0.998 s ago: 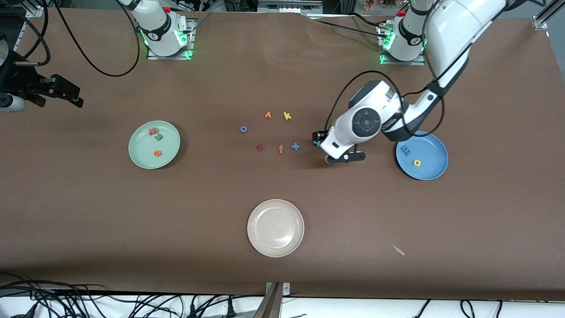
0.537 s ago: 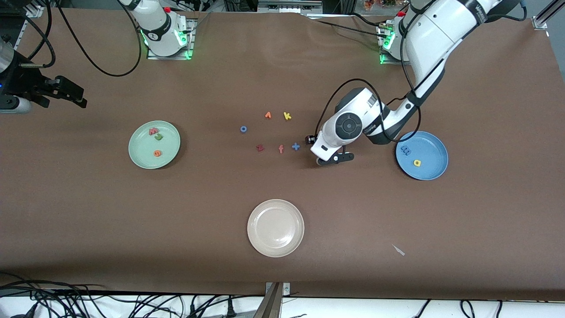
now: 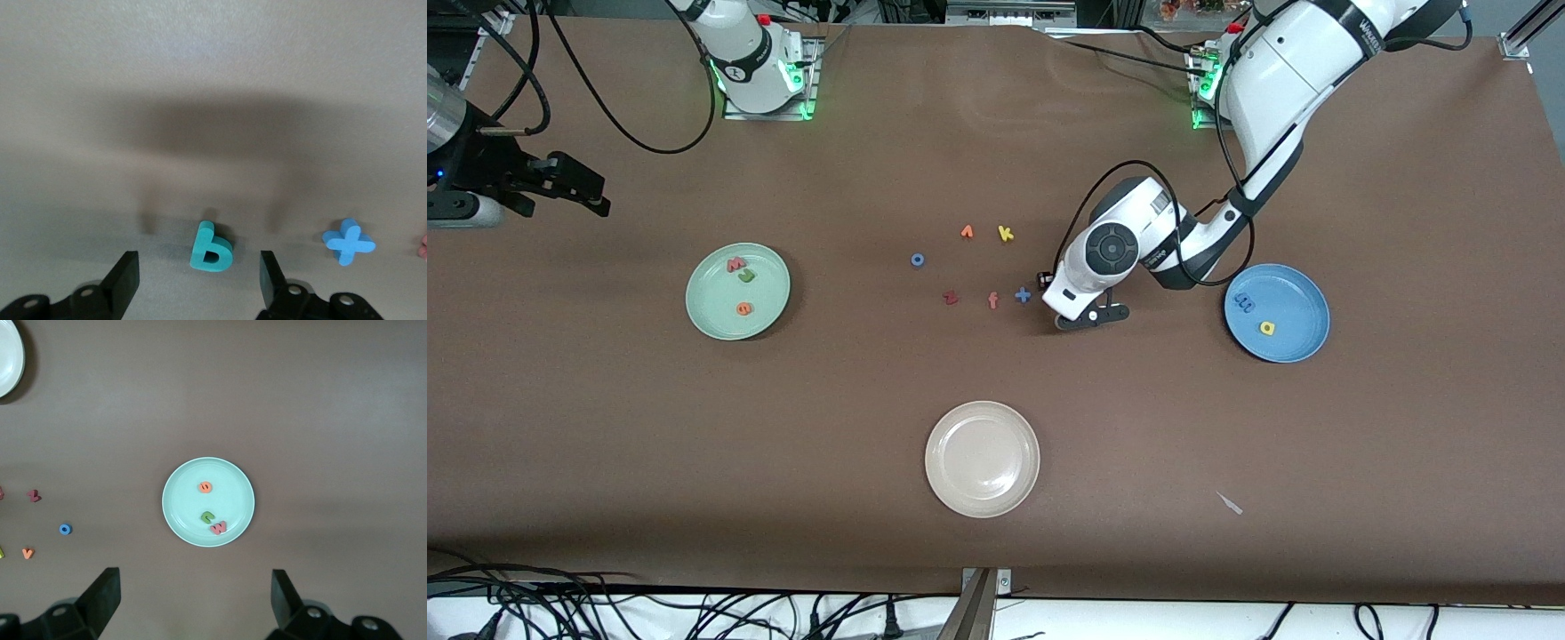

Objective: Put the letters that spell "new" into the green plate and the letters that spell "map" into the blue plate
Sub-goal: 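Move the left gripper over to the teal letter among the letters, then grasp the teal letter with the left gripper and lift it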

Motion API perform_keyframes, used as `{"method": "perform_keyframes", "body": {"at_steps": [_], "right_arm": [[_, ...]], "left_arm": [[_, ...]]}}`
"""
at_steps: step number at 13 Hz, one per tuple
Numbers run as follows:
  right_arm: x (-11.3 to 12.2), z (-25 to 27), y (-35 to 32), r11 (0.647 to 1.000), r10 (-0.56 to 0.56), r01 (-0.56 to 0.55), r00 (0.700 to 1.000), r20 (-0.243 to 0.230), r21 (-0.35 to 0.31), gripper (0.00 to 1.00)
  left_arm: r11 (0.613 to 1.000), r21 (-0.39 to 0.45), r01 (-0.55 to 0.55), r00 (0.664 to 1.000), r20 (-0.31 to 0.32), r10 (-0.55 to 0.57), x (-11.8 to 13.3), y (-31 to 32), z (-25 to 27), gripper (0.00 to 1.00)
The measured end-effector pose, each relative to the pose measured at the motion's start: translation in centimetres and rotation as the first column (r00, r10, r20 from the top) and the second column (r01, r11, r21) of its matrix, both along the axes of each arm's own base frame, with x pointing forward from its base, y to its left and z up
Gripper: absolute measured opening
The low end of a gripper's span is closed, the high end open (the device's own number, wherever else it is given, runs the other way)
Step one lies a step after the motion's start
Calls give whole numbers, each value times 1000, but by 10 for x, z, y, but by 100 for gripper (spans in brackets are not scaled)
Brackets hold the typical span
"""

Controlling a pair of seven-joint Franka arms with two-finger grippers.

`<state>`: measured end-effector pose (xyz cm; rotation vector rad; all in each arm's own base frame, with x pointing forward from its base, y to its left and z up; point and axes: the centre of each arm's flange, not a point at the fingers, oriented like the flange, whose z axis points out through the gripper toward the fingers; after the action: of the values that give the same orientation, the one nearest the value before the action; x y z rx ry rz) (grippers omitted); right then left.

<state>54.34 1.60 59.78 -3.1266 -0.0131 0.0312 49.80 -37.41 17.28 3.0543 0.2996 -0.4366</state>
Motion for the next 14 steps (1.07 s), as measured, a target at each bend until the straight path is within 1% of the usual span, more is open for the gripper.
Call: {"method": "perform_keyframes", "body": {"at_steps": [3,4,5,6,7,8,9,10,11,12,13,14], "right_arm": [[0,0,0,1000,1,-1,1000,0,0,100],[0,0,0,1000,1,-1,1000,0,0,100],[0,0,0,1000,1,-1,1000,-1,0,100],[0,0,1,1000,1,-1,1000,-1,0,100],[0,0,1,1000,1,-1,1000,-1,0,100],[0,0,1,1000,1,-1,1000,-1,0,100],[0,0,1,1000,2,-2,1000,0,0,100],[-1,0,2,1000,3,-3,1000,-2,0,100],[-1,0,2,1000,4,-4,1000,-6,0,100],[-2,0,3,1000,5,-5,1000,-10,0,100],[-2,0,3,1000,5,-5,1000,-12,0,100],[-3,0,3,1000,5,-5,1000,-15,-1,100]], "left_arm": [[1000,2,0,1000,-8,0,-3,-2,-6,78],[1000,2,-1,1000,-8,1,-3,-2,-6,73],[1000,2,-1,1000,-9,1,-3,-1,-6,73],[1000,3,-2,1000,-9,2,-3,-1,-7,63],[1000,3,-2,1000,-10,2,-3,-2,-7,57],[1000,3,-4,1000,-9,4,-3,-2,-7,57],[1000,3,-6,1000,-8,6,-3,-2,-6,51],[1000,3,-8,1000,-8,8,-3,-2,-6,51],[1000,3,-10,1000,-7,10,-3,-2,-6,46],[1000,5,-14,1000,-7,14,-2,-2,-6,45],[1000,5,-17,1000,-6,17,-2,-2,-5,38],[1000,6,-18,1000,-6,18,-2,-2,-5,38]]}}
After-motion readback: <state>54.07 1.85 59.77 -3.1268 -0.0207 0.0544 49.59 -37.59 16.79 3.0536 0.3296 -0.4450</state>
